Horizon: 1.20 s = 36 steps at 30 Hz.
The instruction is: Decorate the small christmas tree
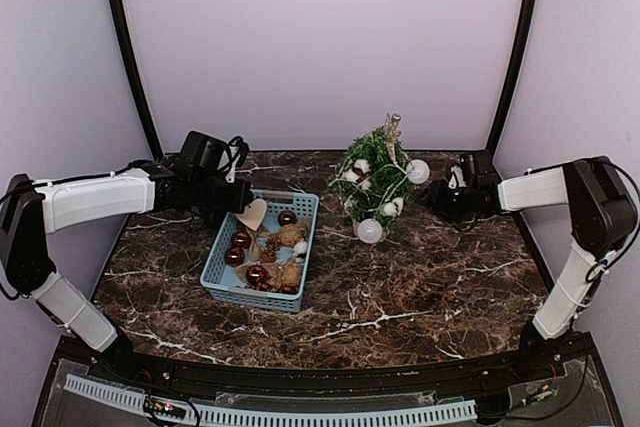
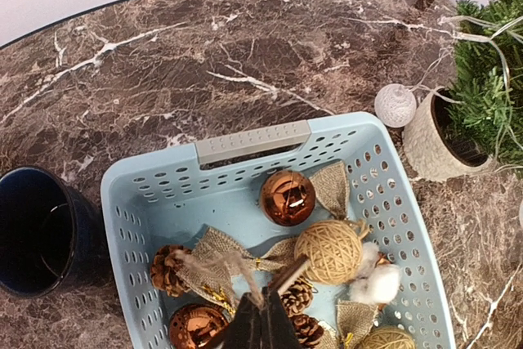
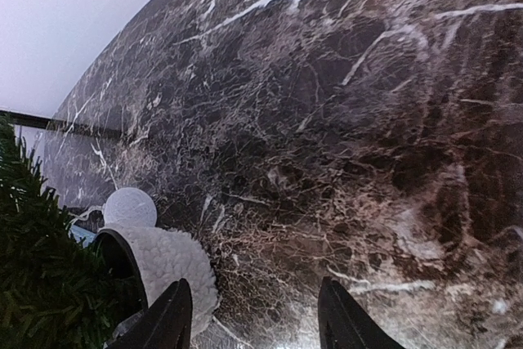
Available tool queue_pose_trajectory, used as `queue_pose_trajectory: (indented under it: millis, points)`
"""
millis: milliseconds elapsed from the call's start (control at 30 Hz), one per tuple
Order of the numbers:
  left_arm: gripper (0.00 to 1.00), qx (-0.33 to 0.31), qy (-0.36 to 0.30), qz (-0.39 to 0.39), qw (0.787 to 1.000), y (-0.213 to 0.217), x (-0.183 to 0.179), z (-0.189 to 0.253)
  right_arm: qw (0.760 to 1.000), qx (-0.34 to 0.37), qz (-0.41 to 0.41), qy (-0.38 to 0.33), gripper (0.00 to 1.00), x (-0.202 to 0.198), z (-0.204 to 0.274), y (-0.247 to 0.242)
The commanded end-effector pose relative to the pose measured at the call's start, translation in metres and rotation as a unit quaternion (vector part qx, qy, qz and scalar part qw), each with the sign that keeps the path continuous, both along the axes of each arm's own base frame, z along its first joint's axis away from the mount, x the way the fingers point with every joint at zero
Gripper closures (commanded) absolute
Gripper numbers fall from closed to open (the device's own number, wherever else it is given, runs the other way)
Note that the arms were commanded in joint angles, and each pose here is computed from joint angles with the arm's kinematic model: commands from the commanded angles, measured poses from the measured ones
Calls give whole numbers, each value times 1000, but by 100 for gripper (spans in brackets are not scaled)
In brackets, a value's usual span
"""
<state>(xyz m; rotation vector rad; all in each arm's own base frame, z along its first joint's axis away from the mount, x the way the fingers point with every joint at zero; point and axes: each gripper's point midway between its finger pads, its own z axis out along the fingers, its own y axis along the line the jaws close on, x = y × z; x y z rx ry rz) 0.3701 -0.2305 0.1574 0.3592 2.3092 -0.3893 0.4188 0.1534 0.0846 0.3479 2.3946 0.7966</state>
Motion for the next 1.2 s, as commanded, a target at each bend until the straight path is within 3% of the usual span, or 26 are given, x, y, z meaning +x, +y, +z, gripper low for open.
queue_pose_trajectory:
  millis: [0,567,1167]
  points:
    - [100,-18,-12,-1,1000,4,-7,19,997,46,38,-39,47,24,12,22]
    - [100,-22,-18,1,1000,9,-15,29,984,79,161,-13,53,6,-18,85]
    - [100,-19,-26,3,999,15,-20,35,980,86,181,-8,55,-34,-16,89]
